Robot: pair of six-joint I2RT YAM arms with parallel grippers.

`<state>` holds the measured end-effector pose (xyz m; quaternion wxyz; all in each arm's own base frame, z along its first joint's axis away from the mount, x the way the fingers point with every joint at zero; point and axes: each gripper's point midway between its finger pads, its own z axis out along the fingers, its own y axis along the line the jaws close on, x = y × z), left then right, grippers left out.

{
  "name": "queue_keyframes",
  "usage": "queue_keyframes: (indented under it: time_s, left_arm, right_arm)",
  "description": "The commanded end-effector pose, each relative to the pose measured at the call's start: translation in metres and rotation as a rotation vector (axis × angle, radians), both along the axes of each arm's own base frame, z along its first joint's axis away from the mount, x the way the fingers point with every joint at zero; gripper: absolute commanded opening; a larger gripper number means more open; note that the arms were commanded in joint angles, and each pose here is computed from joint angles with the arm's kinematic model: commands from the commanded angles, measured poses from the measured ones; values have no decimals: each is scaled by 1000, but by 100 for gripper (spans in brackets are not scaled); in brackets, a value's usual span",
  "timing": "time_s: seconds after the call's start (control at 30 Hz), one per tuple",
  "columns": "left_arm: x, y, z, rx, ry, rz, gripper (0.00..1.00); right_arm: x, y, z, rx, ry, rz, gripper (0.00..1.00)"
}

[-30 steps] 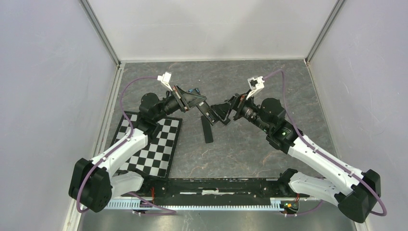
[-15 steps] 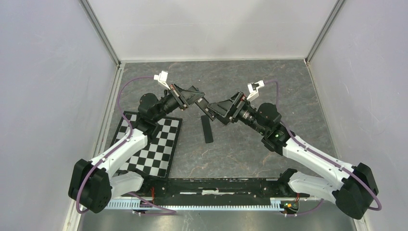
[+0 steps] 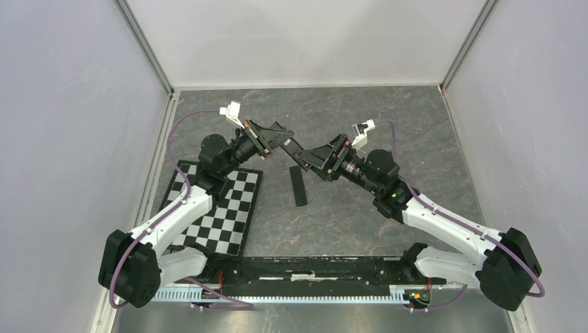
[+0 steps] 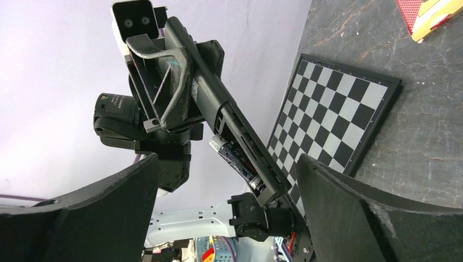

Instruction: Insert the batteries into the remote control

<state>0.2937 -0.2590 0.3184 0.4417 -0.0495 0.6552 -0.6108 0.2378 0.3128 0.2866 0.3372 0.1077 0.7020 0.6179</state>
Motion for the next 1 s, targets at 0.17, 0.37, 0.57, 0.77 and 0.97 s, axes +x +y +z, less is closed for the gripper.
queue_keyframes:
  time_s: [0.17,0.37,0.57,0.77,0.97]
  left_arm:
    - [-3,4,40,-40,-147,9,2]
    - [-5,2,40,-40,-150,-4,2]
    - [-7,-1,39,-36,-162,-26,2]
    - [-7,-2,38,-42,-162,-34,2]
    - [-8,-1,40,-49,-157,-34,2]
  right_arm:
    - [4,9,15,98,7,18,99]
    - [6,15,18,119,16,36,92]
    - [7,21,18,137,41,60,91]
    - [7,23,19,151,44,66,81]
    - [5,24,18,187,56,89,71]
